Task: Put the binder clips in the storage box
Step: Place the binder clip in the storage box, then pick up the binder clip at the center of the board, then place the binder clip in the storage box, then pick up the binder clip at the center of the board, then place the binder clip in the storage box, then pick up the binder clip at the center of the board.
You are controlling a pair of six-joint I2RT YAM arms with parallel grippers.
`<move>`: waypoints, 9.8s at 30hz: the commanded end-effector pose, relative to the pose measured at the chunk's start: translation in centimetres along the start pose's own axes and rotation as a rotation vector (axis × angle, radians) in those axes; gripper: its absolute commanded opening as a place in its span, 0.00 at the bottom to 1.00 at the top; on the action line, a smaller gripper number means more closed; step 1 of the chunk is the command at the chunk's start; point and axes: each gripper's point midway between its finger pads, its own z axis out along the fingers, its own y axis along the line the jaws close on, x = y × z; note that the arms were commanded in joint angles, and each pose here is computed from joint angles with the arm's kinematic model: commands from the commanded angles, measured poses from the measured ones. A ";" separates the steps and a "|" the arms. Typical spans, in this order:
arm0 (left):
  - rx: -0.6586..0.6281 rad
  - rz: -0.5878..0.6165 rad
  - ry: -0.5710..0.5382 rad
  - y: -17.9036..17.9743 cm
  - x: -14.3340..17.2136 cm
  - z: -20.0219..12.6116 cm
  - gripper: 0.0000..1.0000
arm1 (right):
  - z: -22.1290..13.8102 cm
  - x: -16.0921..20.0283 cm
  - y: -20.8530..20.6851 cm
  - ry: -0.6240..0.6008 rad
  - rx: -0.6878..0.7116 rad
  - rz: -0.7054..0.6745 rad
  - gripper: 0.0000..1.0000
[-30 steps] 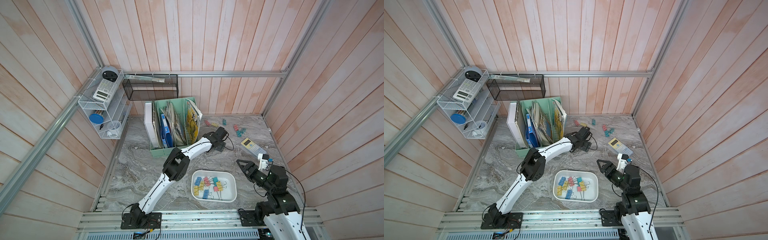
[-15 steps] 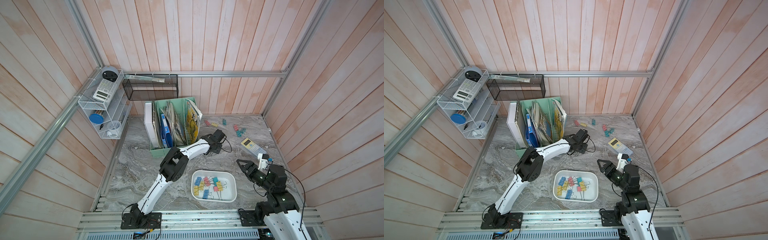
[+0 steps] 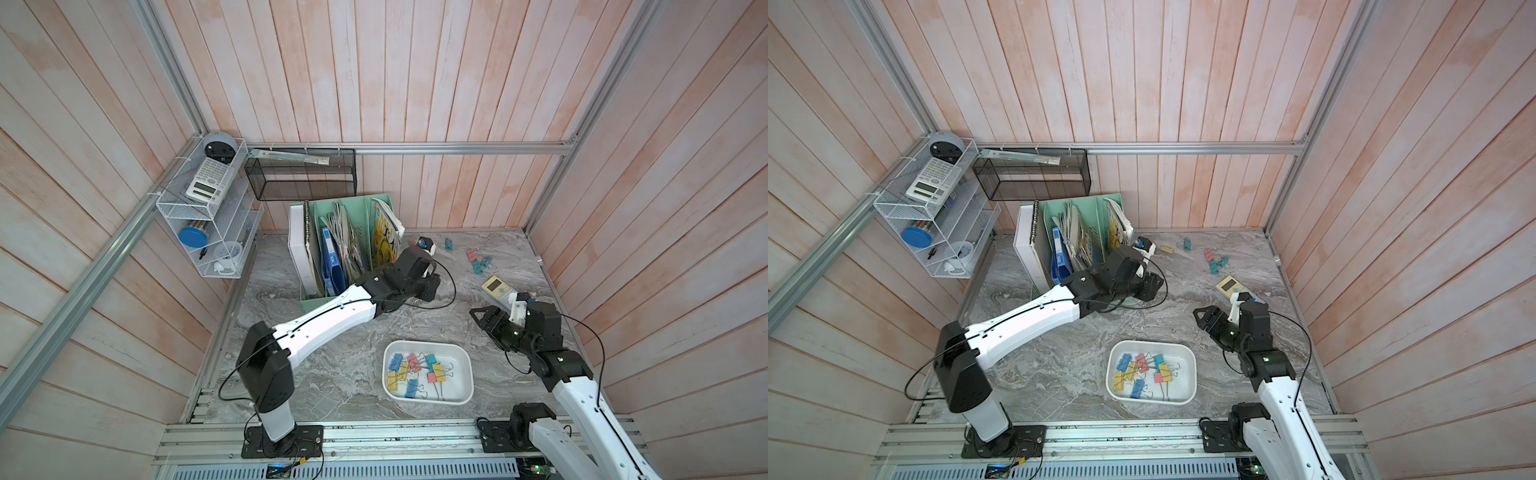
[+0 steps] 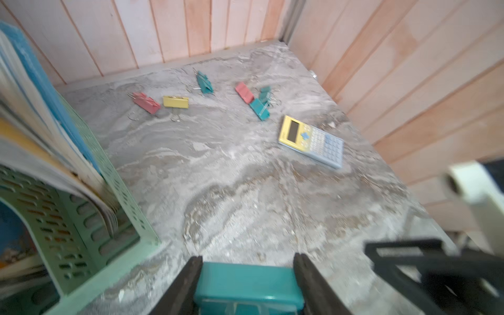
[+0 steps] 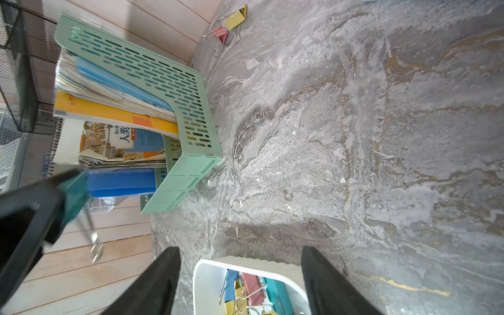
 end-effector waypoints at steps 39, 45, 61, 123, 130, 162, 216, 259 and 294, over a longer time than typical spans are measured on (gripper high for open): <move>-0.201 -0.118 -0.060 7.4 0.7 -10.3 1.00 | 28.5 -24.1 1.9 -0.042 0.582 -0.319 0.73; -0.261 -0.188 -0.074 9.9 -0.2 -8.2 1.00 | 33.2 -23.7 1.3 -0.120 0.534 -0.343 0.73; -0.271 -0.245 -0.070 12.7 -1.8 -5.9 1.00 | 36.1 -24.1 0.2 -0.173 0.487 -0.335 0.19; -0.284 -0.323 -0.122 14.5 -1.1 -7.4 1.00 | 33.8 -19.0 -3.3 0.065 0.509 0.085 0.20; -0.269 -0.340 -0.132 14.3 -1.0 -7.3 1.00 | 30.3 -19.0 -1.2 0.091 0.520 0.011 0.00; -0.152 -0.351 -0.206 15.7 -3.0 -5.0 1.00 | 1.2 12.8 3.7 0.688 0.390 -0.513 0.13; -0.277 -0.457 -0.251 17.9 -2.8 -7.7 1.00 | 21.4 -22.9 -7.1 0.207 0.393 0.080 0.31; -0.019 -0.248 -0.213 14.6 -2.5 -9.1 1.00 | -2.2 9.0 4.2 0.303 0.357 -0.195 0.00; -0.033 -0.218 -0.124 14.3 -2.0 -9.7 1.00 | 13.4 -21.5 -3.2 -0.026 0.554 -0.092 0.60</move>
